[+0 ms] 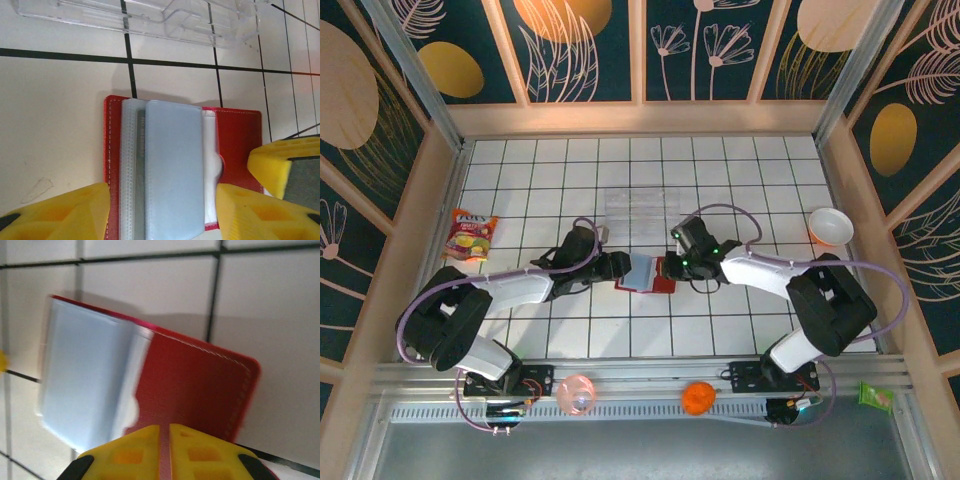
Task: Take the credit cards out of the card holder
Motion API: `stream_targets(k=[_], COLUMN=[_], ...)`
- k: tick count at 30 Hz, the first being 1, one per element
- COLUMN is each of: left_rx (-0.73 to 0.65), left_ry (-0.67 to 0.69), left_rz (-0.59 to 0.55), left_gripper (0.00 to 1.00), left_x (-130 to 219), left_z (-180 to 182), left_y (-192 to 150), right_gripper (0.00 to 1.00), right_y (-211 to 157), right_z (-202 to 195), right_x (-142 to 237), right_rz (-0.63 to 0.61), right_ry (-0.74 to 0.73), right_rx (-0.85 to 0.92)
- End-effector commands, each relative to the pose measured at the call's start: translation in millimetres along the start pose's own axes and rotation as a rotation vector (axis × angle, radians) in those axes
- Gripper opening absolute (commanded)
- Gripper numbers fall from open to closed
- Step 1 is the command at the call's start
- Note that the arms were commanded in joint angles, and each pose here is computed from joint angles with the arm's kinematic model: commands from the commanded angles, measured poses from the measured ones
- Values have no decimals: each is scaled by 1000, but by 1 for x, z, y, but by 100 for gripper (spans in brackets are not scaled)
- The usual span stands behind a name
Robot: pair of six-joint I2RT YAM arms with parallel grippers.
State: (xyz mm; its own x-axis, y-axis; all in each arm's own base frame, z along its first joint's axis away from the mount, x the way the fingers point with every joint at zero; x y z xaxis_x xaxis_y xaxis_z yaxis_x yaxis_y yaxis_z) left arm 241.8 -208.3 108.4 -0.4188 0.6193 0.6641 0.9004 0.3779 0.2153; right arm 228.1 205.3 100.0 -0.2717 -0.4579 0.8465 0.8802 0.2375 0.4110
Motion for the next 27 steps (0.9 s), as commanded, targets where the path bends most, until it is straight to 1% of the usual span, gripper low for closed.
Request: stream_targets(k=[1, 9, 13, 17, 21, 24, 27], left_rx=[-11, 4, 23, 49, 71, 80, 81], left_ry=[2, 4, -30, -92, -144, -147, -147], left_rz=[3, 35, 62, 78, 70, 55, 43], left_gripper=[58, 59, 55, 49, 45, 44, 38], left_x=[-9, -24, -26, -24, -16, -11, -7], left_z=[5, 10, 10, 7, 2, 1, 1], left_y=[2, 1, -3, -7, -8, -7, -7], right_gripper=[13, 11, 11, 11, 11, 11, 11], right_y=[-6, -10, -10, -10, -10, -10, -8], right_z=[-9, -15, -15, -15, -15, -15, -15], right_x=[-8, -13, -14, -16, -17, -18, -18], right_rz=[-2, -1, -1, 3, 2, 3, 2], right_ry=[-17, -19, -10, -5, 1, 4, 7], right_rx=[-26, -28, -24, -23, -25, -26, -26])
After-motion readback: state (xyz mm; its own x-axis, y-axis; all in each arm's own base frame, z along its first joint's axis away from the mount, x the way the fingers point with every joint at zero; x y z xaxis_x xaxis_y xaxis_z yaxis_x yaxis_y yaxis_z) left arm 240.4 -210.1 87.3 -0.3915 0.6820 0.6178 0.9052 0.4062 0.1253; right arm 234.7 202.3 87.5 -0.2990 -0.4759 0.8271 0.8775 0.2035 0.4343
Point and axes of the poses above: each hand's point on the last joint's axis, 136 mm out from that joint toward the fingers, its own x axis back along the fingers, its own z axis along the line the jaws close on, y = z × x, the point moved 8 cm from there along x, back along the fingers, and after that the axes turned 15 degrees about x, right-handed, at the moved point
